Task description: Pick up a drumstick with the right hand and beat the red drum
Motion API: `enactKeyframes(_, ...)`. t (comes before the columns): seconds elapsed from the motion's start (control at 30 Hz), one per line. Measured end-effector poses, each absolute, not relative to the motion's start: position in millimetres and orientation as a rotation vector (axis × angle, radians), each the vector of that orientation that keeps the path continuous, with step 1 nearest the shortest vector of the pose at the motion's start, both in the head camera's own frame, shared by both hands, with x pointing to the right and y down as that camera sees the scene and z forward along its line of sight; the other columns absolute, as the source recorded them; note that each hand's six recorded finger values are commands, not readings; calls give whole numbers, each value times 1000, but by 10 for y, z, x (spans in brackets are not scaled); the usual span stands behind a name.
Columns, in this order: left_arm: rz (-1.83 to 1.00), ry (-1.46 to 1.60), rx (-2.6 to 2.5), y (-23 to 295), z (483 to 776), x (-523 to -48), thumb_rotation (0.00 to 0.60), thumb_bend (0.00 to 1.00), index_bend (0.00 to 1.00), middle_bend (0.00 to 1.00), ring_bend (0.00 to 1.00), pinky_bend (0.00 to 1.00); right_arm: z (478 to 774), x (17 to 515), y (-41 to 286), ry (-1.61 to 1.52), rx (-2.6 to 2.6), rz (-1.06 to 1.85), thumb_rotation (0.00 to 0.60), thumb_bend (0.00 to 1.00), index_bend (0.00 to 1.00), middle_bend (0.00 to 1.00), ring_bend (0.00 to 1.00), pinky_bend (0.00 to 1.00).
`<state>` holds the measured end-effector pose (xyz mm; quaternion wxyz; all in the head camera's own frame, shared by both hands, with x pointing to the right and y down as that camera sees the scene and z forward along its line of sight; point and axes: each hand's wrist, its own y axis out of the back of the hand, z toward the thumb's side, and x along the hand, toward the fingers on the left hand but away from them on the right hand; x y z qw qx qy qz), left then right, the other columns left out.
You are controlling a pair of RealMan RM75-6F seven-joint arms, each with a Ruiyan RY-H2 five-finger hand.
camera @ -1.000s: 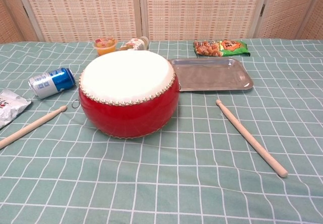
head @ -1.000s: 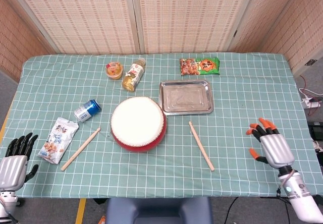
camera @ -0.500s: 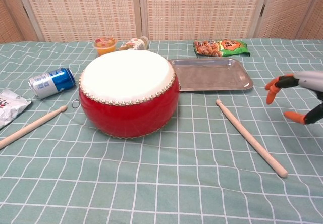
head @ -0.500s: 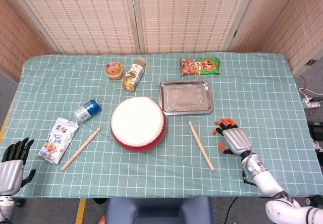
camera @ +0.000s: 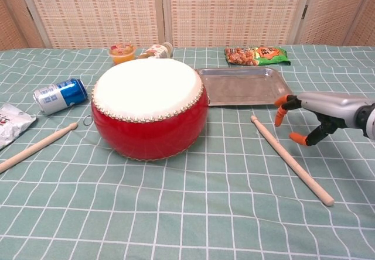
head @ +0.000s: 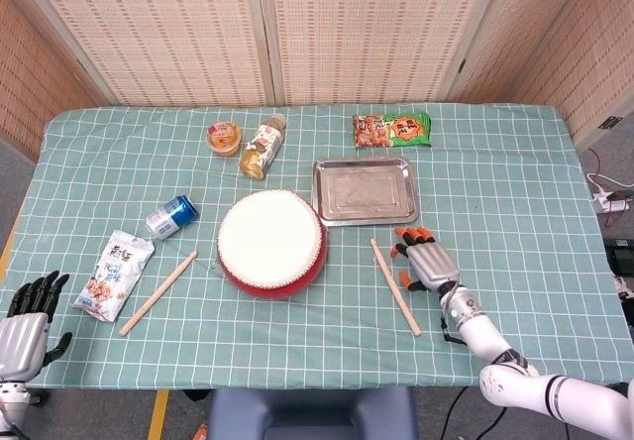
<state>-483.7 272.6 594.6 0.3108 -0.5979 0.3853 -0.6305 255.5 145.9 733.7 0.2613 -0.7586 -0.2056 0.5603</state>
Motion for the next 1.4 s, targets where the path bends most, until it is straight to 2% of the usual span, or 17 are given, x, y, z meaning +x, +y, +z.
enactKeyframes(0.37,-1688,1022,-1576,2746,5974,-4884,600,266,0,0,0,17,7449,2348,1481,-485,-2066,1483,579,504,327,37,0,0)
enactKeyframes(0.7,-1694,1026,-1577,2771,5977,-4906,600,267,0,0,0,17,7364,1987,1616,-406,-2110,1355,578,506,327,37,0,0)
enactKeyframes(0.77,-1695,1025,-1579,2777,5979,-4909,600,266,0,0,0,17,7331,1954,1634,-408,-2115,1334,578,452,326,37,0,0)
enactKeyframes(0.9,-1695,1029,-1580,2782,5975,-4916,600,266,0,0,0,17,7218,1962,1642,-445,-2089,1279,583,217,304,37,0,0)
enactKeyframes(0.97,-1694,1030,-1583,2786,5976,-4914,600,267,0,0,0,17,7168,2012,1650,-462,-2063,1263,590,178,275,37,0,0)
enactKeyframes(1.13,-1697,1024,-1596,2808,5993,-4903,600,266,0,0,0,17,7164,2284,1713,-493,-1995,1311,599,157,218,37,0,0)
enactKeyframes(1.4,-1703,1025,-1596,2823,5990,-4922,600,266,0,0,0,17,7299,2496,1724,-514,-1955,1387,599,157,215,37,0,0)
